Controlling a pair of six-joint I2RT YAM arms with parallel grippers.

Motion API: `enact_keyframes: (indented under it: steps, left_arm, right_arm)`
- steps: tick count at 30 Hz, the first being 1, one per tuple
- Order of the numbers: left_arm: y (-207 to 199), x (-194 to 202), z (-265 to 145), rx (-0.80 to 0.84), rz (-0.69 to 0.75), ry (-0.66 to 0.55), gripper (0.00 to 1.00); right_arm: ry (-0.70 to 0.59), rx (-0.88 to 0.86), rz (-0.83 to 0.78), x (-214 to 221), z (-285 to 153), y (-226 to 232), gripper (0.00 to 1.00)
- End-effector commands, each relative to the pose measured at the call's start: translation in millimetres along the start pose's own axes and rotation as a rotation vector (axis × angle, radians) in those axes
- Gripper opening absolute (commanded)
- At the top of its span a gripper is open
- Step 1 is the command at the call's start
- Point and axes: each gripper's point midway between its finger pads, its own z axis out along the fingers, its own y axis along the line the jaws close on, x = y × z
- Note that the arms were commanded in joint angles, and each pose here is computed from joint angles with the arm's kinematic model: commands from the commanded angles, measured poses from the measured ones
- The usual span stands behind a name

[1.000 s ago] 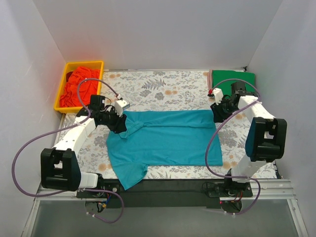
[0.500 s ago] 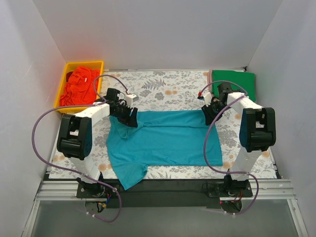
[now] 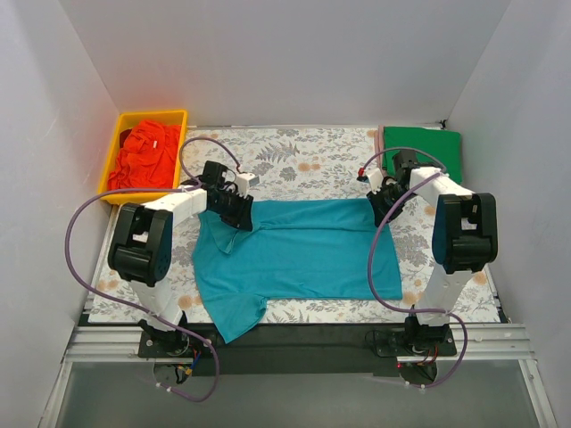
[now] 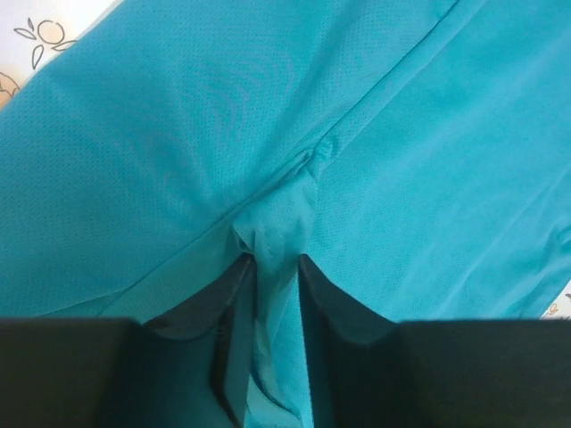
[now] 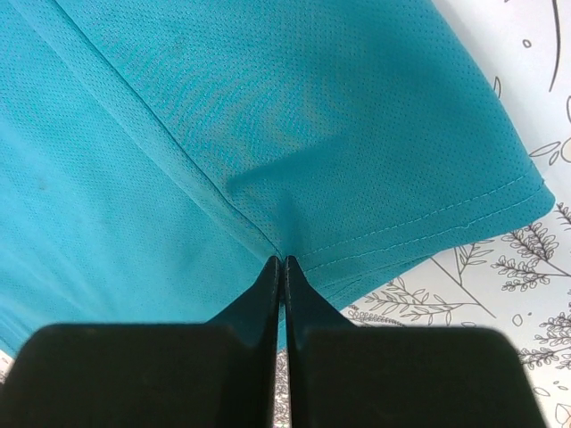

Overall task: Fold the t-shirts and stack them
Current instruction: Fold the tshirt

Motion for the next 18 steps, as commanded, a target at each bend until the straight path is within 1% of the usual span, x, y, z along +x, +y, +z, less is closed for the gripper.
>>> enact_keyframes:
  steps: [1, 3, 4, 5, 7, 12, 13, 14, 16, 17, 18]
  left_arm:
    - [-18.1, -22.6, -17.5, 0.028, 0.067, -0.078, 0.22]
    - [-24.7, -17.6, -20.4, 0.041, 0.084, -0.073, 0.18]
    - [-29.2, -11.8, -21.3, 0.048, 0.087, -0.059, 0.14]
    - [-35.8, -12.7, -25.6, 0.061, 0.113, -0.070, 0.12]
    - [-44.1, 1.0, -24.5, 0.078, 0.123, -0.041, 0.09]
    - [-52.7, 23.8, -24.1, 0.084, 0.155, 0.003, 0.08]
    - [-54.3, 30.0, -22.5, 0.091, 0.152, 0.020, 0.09]
    - [-54.9, 32.2, -21.8, 0.093, 0.157, 0.028, 0.15]
    - [-60.3, 39.6, -19.4, 0.112, 0.169, 0.057, 0.23]
    - [-62.4, 42.4, -18.5, 0.120, 0.174, 0.069, 0.30]
    - [-65.5, 47.1, -19.0, 0.133, 0.179, 0.086, 0.32]
  right_arm:
    - [-0.015, -0.001, -0.018, -2.4, -13.5, 7.6, 0.01]
    - [-0.017, 0.000, -0.025, -2.1, -17.5, 9.1, 0.01]
    - [-0.016, 0.001, -0.029, -2.1, -18.7, 10.0, 0.01]
    - [-0.017, 0.005, -0.035, -1.6, -20.1, 9.8, 0.01]
    - [-0.016, 0.008, -0.040, -1.1, -23.4, 11.2, 0.01]
    - [0.012, 0.025, -0.066, 6.8, -26.4, 10.6, 0.01]
    - [0.022, 0.026, -0.068, 9.6, -25.5, 10.4, 0.01]
    - [0.036, 0.030, -0.070, 13.0, -24.3, 10.0, 0.01]
    - [0.053, 0.035, -0.075, 17.4, -23.1, 8.1, 0.01]
    - [0.064, 0.042, -0.079, 19.5, -22.5, 6.3, 0.01]
    - [0.072, 0.039, -0.080, 21.1, -20.1, 6.0, 0.03]
